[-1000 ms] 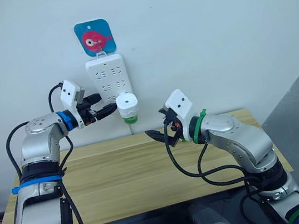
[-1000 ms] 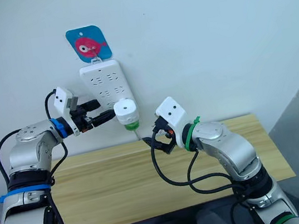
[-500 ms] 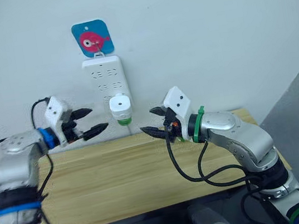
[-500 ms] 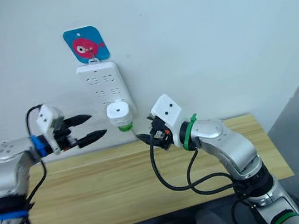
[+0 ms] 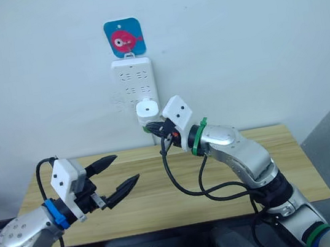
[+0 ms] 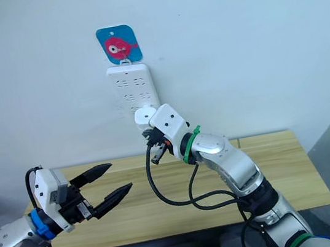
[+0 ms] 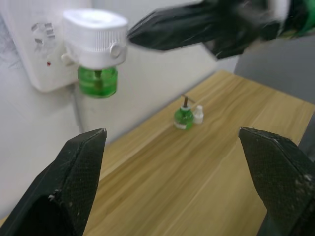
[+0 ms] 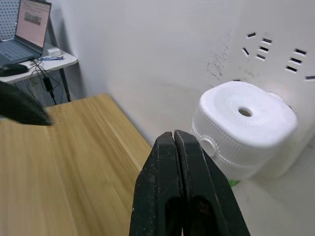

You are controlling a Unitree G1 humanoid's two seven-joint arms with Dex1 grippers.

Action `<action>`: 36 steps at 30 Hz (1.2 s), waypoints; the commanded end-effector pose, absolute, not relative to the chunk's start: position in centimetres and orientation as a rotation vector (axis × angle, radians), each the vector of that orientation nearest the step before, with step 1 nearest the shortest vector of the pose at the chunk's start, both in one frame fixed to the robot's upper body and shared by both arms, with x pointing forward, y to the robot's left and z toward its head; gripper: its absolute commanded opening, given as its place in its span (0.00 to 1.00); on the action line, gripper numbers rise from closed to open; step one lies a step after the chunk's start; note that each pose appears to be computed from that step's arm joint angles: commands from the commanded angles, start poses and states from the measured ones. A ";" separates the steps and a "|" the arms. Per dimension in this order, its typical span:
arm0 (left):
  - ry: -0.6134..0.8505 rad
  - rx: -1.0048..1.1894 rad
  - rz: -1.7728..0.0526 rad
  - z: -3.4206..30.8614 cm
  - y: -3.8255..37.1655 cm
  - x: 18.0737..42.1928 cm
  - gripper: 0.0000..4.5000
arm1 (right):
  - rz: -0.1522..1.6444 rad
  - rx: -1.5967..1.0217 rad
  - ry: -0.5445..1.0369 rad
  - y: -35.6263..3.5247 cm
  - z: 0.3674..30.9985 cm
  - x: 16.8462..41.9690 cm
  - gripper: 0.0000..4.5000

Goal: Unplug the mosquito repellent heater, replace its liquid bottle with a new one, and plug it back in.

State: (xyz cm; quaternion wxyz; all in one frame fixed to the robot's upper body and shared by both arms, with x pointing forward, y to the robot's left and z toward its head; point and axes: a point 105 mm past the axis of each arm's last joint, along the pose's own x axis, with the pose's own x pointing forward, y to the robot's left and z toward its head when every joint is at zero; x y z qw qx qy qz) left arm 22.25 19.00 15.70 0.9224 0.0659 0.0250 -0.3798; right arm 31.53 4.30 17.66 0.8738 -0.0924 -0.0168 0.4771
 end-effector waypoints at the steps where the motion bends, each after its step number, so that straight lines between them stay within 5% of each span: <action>1: -0.002 0.167 -0.775 16.4 18.1 21.9 1.00 | 0.978 -0.202 -0.099 4.8 18.8 31.8 0.01; 36: -0.022 0.187 -0.805 16.2 17.6 22.7 1.00 | 0.840 -0.199 -0.037 3.4 17.7 34.2 0.01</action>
